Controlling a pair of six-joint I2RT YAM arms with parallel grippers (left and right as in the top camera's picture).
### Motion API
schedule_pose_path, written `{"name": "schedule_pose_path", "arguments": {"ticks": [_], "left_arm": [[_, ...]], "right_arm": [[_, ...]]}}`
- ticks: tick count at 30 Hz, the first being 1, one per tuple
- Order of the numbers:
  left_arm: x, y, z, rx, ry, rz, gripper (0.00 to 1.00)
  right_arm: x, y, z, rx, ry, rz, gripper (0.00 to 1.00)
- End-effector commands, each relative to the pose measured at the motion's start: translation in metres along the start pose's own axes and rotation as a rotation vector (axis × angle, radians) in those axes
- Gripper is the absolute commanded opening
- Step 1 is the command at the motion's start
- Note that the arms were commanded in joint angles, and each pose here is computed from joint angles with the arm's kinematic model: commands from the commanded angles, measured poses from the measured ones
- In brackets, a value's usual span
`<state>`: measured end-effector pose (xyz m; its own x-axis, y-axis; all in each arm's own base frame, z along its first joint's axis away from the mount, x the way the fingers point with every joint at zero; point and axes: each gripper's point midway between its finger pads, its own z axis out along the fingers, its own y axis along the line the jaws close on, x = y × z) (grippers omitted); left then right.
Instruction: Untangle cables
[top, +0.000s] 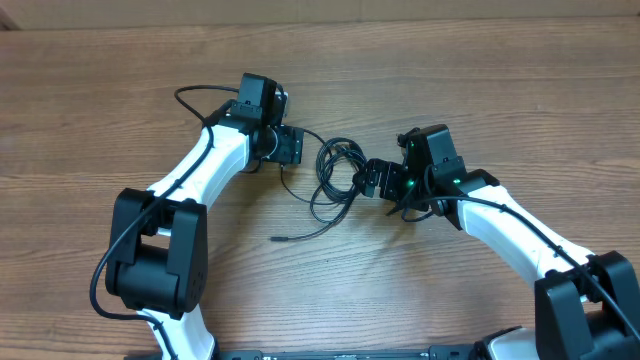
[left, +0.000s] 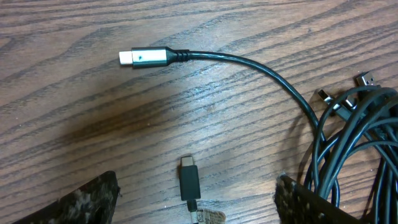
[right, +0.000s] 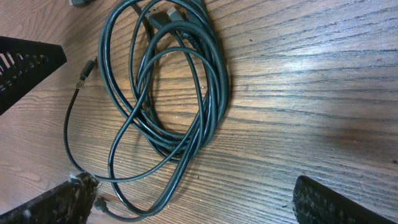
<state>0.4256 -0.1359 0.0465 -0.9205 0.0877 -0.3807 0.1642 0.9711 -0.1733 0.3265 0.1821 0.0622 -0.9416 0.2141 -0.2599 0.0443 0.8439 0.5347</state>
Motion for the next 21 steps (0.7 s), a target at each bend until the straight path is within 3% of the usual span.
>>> {"name": "schedule_pose_path", "arguments": {"ticks": [1,21], "left_arm": [[-0.0062,-0.0053,-0.0073,0.017,-0.024,-0.003,0.81],[-0.0061,-0.0053,-0.0073,0.017,-0.023,-0.003,0.81]], "right_arm": [[-0.0015,0.0032,0.0010,-0.006,-0.003,-0.004,1.00],[-0.0015,0.0032,0.0010,-0.006,-0.003,-0.004,1.00]]}}
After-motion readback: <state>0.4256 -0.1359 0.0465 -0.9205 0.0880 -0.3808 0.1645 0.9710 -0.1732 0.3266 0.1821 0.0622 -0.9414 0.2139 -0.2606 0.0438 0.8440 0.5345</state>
